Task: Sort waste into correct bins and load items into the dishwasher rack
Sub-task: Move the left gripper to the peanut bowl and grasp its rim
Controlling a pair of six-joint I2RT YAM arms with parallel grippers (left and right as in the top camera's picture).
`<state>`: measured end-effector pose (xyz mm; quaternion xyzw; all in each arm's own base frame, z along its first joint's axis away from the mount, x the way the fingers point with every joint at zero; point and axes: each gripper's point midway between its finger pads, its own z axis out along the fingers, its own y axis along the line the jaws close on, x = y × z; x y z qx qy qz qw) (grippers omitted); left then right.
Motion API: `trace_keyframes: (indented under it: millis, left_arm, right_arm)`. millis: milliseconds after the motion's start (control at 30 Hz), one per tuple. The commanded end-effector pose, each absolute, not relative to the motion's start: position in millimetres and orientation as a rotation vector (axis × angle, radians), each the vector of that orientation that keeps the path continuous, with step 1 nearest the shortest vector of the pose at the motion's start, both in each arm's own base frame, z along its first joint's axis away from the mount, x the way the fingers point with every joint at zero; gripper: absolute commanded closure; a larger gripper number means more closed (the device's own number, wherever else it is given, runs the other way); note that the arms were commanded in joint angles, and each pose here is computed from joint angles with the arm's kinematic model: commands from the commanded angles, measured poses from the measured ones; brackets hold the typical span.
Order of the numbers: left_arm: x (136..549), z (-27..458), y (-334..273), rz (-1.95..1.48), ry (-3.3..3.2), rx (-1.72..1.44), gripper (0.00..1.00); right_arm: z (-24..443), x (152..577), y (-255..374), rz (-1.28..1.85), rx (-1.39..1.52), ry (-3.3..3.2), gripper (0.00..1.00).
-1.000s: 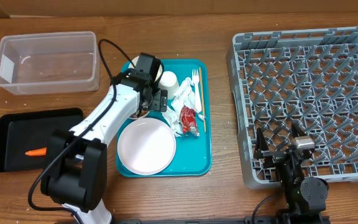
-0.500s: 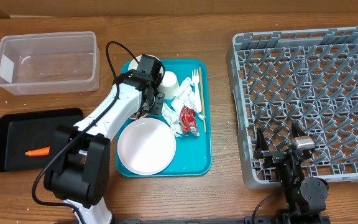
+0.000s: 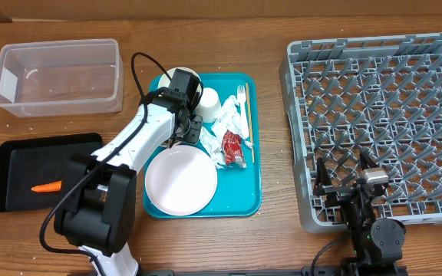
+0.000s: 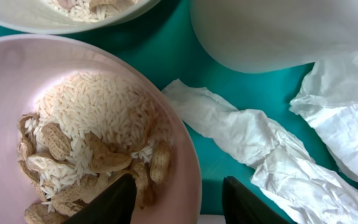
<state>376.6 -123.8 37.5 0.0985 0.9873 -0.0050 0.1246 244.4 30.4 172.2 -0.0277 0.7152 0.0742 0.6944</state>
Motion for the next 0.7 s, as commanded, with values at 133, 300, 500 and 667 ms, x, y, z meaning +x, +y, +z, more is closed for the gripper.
trace_keyframes:
  millis: [133, 300, 500, 667]
  left_arm:
    - [373, 29, -120, 0.024, 2.892, 0.306, 0.63]
    - [373, 30, -118, 0.041, 2.889, 0.303, 0.89]
    - [383, 43, -115, 0.077, 2.86, 0.285, 0.96]
    - [392, 69, -119, 0.057, 2.853, 0.229, 0.96]
  right_arm:
    - [171, 244, 31, 0.168, -0.058, 1.593, 0.0]
    - [171, 244, 31, 0.168, -0.058, 1.593, 0.0]
    - [171, 244, 31, 0.168, -0.058, 1.593, 0.0]
    - [171, 244, 31, 0.168, -0.058, 1.593, 0.0]
